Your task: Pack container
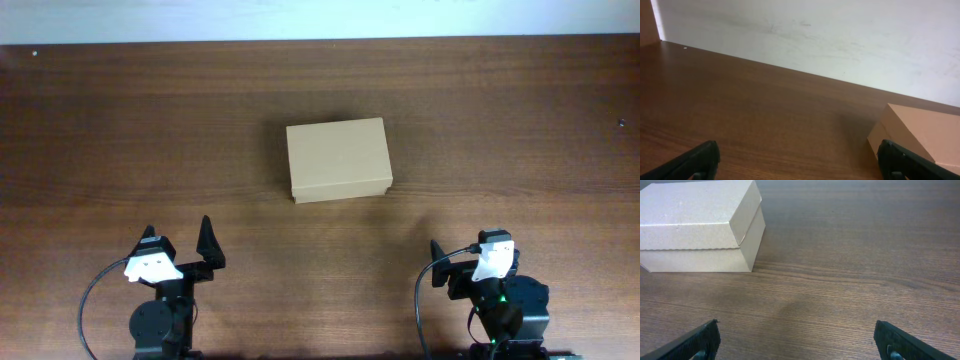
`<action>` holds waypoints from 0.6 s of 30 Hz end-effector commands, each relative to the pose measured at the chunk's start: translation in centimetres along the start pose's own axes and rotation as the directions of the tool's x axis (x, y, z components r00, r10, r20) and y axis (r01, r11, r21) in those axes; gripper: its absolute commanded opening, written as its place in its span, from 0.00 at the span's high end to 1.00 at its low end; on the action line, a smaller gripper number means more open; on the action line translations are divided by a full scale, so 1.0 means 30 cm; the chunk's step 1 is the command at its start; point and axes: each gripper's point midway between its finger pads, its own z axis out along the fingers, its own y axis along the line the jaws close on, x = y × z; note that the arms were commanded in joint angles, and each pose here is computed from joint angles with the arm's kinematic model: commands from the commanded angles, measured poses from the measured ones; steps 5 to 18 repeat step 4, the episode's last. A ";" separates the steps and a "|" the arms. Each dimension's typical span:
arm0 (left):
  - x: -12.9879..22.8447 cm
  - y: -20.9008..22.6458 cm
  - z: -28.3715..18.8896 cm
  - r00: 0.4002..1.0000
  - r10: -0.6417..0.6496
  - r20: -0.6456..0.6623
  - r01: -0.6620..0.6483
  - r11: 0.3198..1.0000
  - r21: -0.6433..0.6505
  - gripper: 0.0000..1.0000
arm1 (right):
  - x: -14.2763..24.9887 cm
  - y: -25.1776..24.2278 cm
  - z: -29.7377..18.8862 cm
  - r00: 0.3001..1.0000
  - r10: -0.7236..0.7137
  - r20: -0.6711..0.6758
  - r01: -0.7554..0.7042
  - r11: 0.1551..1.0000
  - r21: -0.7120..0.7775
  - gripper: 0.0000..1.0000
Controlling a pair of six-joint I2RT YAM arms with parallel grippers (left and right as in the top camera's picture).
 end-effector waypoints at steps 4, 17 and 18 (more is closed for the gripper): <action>0.005 -0.002 0.000 1.000 0.013 -0.004 -0.013 1.000 0.003 0.00 | 0.004 -0.014 0.001 1.000 -0.003 0.003 0.003 1.000 0.020 0.01; 0.005 -0.002 0.000 1.000 0.013 -0.004 -0.013 1.000 0.003 0.00 | 0.004 -0.014 0.001 1.000 -0.003 0.003 0.003 1.000 0.020 0.01; 0.005 -0.002 0.000 1.000 0.013 -0.004 -0.013 1.000 0.003 0.00 | 0.004 -0.014 0.001 1.000 -0.003 0.003 0.003 1.000 0.020 0.01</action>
